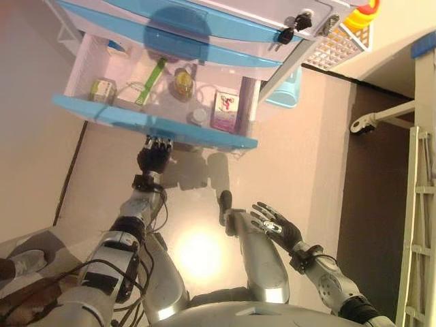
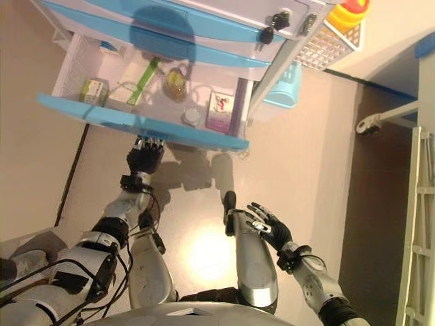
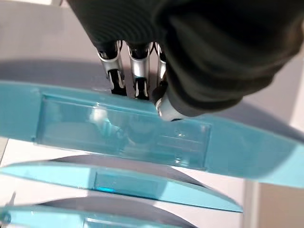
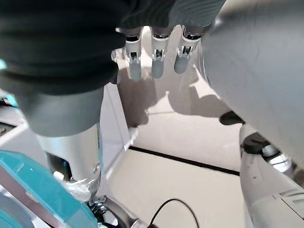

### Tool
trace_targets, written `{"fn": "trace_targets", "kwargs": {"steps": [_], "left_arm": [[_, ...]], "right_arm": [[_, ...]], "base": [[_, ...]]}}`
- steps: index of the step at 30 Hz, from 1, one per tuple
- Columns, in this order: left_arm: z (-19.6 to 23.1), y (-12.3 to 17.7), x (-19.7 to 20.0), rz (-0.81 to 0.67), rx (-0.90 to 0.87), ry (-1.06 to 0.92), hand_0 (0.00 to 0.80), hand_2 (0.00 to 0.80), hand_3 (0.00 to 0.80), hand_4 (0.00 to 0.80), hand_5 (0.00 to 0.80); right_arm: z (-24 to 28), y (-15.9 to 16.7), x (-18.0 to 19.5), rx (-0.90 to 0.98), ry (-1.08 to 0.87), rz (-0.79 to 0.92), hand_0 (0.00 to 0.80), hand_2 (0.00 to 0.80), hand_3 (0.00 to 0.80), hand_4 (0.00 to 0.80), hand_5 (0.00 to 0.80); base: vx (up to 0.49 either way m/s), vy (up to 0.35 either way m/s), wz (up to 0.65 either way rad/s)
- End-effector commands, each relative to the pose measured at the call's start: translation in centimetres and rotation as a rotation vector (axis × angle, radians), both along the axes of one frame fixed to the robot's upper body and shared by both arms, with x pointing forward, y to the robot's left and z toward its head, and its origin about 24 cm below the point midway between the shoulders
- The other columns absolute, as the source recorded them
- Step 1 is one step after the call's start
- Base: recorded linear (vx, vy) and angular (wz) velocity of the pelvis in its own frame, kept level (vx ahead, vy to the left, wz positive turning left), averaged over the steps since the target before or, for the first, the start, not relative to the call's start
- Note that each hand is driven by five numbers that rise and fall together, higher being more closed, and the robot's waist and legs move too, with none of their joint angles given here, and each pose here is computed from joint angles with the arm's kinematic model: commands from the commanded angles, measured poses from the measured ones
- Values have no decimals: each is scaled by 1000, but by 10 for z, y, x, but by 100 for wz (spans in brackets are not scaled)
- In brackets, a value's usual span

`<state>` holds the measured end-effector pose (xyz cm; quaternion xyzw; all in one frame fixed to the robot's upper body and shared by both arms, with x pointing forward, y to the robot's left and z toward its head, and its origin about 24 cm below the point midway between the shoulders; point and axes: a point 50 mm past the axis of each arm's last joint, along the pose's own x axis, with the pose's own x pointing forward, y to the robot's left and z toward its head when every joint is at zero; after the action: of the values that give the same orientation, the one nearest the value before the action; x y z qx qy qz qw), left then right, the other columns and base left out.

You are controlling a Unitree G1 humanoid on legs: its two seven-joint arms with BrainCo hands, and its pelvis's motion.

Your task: Open the drawer and pick up the medicine

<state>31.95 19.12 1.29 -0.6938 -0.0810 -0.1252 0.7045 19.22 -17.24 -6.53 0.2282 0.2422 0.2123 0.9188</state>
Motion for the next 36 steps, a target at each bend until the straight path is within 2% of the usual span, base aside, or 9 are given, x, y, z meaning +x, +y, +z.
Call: {"fn": "trace_targets", "kwargs": {"steps": [1, 12, 13, 14, 15, 27, 36], "left_arm": [[-35, 51, -36, 197, -15, 168, 800, 800, 800, 800, 800], [-86, 56, -85, 233, -53, 445, 800, 800, 800, 800, 800], [-89, 58, -87, 236, -52, 470, 671, 671, 671, 671, 671], [-91, 59, -90, 238, -56, 494, 395, 395, 395, 395, 395], [-93, 60, -91, 239, -59, 512, 0, 0, 0, 0, 0], [-98, 67, -94, 231, -62, 666, 0, 0, 0, 0, 0], [-99, 71, -94, 239, -39, 706, 0, 0, 0, 0, 0]], "right_arm": [[-19, 35, -41, 77, 142, 82, 0, 0, 0, 0, 0], [-23, 35, -39, 78, 152, 78, 0, 0, 0, 0, 0], [-23, 34, -39, 76, 152, 77, 0, 0, 0, 0, 0], [-24, 33, -38, 74, 154, 75, 0, 0, 0, 0, 0], [-24, 33, -38, 71, 155, 74, 0, 0, 0, 0, 0], [-27, 20, -33, 39, 151, 78, 0, 0, 0, 0, 0], [-28, 15, -33, 32, 156, 79, 0, 0, 0, 0, 0]], "base": [[-4, 18, 6], [-5, 16, 9], [-23, 43, 13], [-19, 46, 12], [-15, 52, 11], [-2, 59, 5], [10, 27, 8]]}}
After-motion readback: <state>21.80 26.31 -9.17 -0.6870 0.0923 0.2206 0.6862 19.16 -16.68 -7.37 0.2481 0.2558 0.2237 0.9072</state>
